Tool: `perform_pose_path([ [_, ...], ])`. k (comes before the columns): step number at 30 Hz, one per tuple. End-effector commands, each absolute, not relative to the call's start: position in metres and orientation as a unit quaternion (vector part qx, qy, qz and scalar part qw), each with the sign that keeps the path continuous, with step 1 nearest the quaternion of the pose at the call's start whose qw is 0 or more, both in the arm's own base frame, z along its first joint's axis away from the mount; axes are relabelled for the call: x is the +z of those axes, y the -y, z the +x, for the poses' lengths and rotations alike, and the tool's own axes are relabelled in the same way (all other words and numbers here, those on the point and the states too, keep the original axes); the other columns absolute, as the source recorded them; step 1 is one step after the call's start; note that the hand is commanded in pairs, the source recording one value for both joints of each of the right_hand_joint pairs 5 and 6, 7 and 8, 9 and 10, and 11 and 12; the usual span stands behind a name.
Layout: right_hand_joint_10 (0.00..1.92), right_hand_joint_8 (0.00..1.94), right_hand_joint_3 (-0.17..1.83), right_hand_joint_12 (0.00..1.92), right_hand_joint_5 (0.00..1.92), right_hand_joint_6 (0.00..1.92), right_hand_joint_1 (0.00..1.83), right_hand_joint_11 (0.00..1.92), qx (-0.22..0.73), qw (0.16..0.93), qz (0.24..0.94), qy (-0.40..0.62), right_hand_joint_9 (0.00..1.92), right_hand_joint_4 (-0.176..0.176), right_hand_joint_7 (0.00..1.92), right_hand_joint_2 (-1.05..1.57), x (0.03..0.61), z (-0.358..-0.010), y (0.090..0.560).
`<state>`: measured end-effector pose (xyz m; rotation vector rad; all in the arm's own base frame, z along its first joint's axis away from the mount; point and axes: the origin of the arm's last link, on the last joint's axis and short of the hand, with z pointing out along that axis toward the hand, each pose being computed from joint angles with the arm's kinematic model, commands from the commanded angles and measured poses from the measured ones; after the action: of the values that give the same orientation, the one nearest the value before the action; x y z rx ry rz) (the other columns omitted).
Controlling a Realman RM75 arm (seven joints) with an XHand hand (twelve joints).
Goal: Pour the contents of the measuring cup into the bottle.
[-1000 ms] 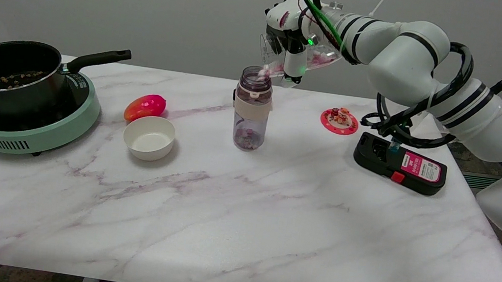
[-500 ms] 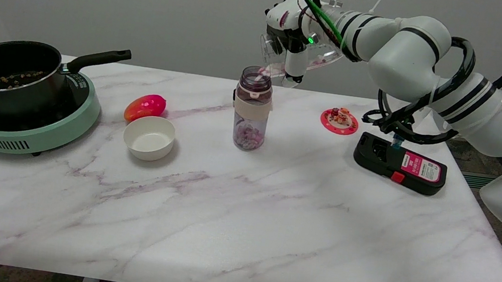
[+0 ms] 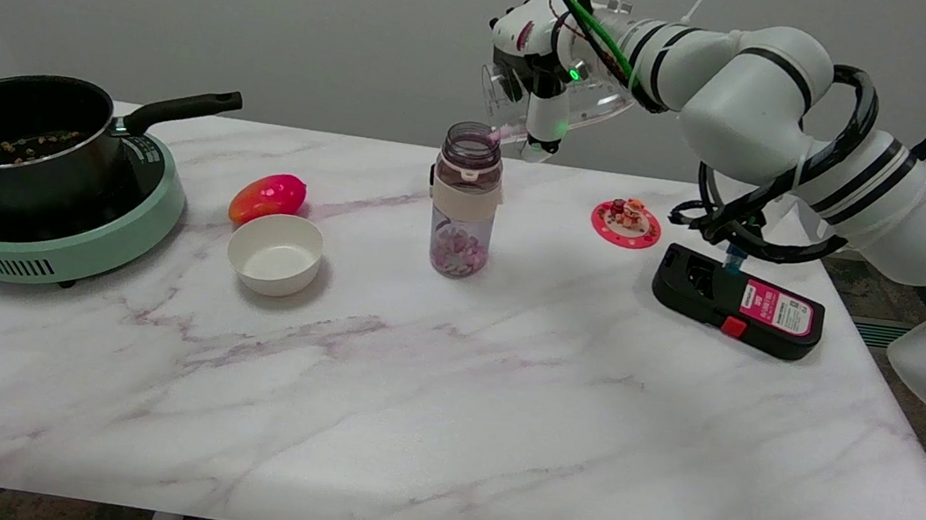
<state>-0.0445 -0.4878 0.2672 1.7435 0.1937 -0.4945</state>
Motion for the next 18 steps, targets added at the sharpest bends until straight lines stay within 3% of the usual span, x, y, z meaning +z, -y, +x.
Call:
perform_pose_path([
  [1,1.50,1.68,1.08,1.27,1.92,1.92,1.61,1.27,-0.213,0.611,0.758,-0.083,1.50,0.000,1.68,0.86,0.2650,-0.0435,0.4897],
  [18,1.50,1.68,1.07,1.27,1.92,1.92,1.61,1.27,-0.210,0.610,0.759,-0.084,1.50,0.000,1.68,0.87,0.2638,-0.0429,0.4909],
])
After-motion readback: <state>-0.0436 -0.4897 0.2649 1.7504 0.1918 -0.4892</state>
